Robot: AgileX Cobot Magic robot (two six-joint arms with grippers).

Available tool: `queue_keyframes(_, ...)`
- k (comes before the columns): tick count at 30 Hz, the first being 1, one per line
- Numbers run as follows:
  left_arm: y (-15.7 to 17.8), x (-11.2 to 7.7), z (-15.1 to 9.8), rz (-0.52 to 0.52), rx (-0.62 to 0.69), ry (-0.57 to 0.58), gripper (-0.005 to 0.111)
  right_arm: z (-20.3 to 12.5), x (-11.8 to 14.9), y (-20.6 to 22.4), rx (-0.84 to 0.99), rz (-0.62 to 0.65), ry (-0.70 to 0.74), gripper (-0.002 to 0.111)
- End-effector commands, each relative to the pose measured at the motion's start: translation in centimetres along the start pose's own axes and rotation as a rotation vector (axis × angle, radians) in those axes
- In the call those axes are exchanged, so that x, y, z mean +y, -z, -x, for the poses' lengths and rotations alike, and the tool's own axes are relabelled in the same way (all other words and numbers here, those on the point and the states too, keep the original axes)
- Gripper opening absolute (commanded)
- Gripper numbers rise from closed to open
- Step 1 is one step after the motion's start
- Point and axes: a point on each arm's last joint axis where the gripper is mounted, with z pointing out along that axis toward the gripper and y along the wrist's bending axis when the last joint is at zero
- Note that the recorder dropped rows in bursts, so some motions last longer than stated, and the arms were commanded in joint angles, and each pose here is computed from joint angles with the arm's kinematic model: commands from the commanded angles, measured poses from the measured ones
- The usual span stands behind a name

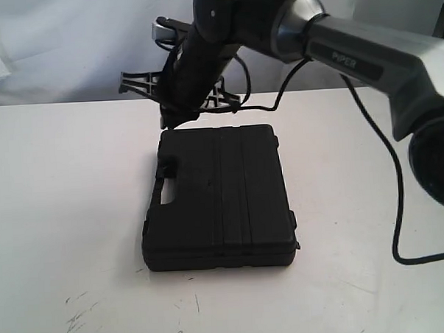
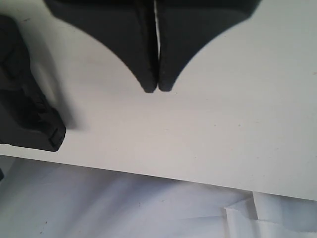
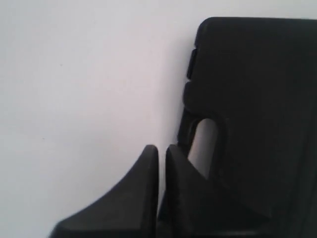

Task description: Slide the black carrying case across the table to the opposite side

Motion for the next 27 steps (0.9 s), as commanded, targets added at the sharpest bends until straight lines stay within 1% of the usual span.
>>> queue_keyframes(1, 0.0, 0.0, -0.1, -0.006, -0.001, 0.002, 0.000, 0.7, -1.3, 1.8, 0.011, -0.050, 0.123, 0.000)
queue_keyframes(4, 0.0, 0.0, -0.1, -0.006, -0.001, 0.000, 0.000, 1.0, -1.4, 3.0, -0.023, -0.094, 0.174, 0.000)
queue_keyframes(7, 0.0, 0.0, -0.1, -0.006, -0.001, 0.000, 0.000, 1.4, -0.9, 5.0, -0.076, -0.117, 0.242, 0.000)
queue_keyframes(12, 0.0, 0.0, -0.1, -0.006, -0.001, 0.000, 0.000, 1.0, -0.6, 7.4, -0.167, -0.087, 0.301, 0.000)
queue_keyframes(17, 0.0, 0.0, -0.1, -0.006, -0.001, 0.003, 0.000, -0.9, -1.2, 9.9, -0.321, -0.036, 0.315, 0.000)
queue_keyframes(18, 0.0, 0.0, -0.1, -0.006, -0.001, 0.003, 0.000, -2.3, -1.8, 10.9, -0.368, -0.016, 0.312, 0.000)
queue_keyframes(19, 0.0, 0.0, -0.1, -0.006, -0.001, 0.003, 0.000, -3.0, -2.0, 11.7, -0.392, -0.006, 0.316, 0.000)
queue_keyframes(20, 0.0, 0.0, -0.1, -0.006, -0.001, 0.003, 0.000, -4.7, -2.8, 12.7, -0.434, 0.005, 0.319, 0.000)
queue_keyframes(24, 0.0, 0.0, -0.1, -0.006, -0.001, 0.003, 0.000, -8.1, -4.2, 14.8, -0.503, 0.024, 0.325, 0.000)
queue_keyframes(25, 0.0, 0.0, -0.1, -0.006, -0.001, 0.003, 0.000, -9.8, -4.9, 16.3, -0.523, 0.029, 0.329, 0.000)
queue_keyframes(26, 0.0, 0.0, -0.1, -0.006, -0.001, 0.003, 0.000, -10.4, -5.1, 17.1, -0.533, 0.033, 0.330, 0.000)
queue_keyframes(27, 0.0, 0.0, -0.1, -0.006, -0.001, 0.000, 0.000, -11.9, -5.6, 18.3, -0.521, 0.029, 0.330, 0.000)
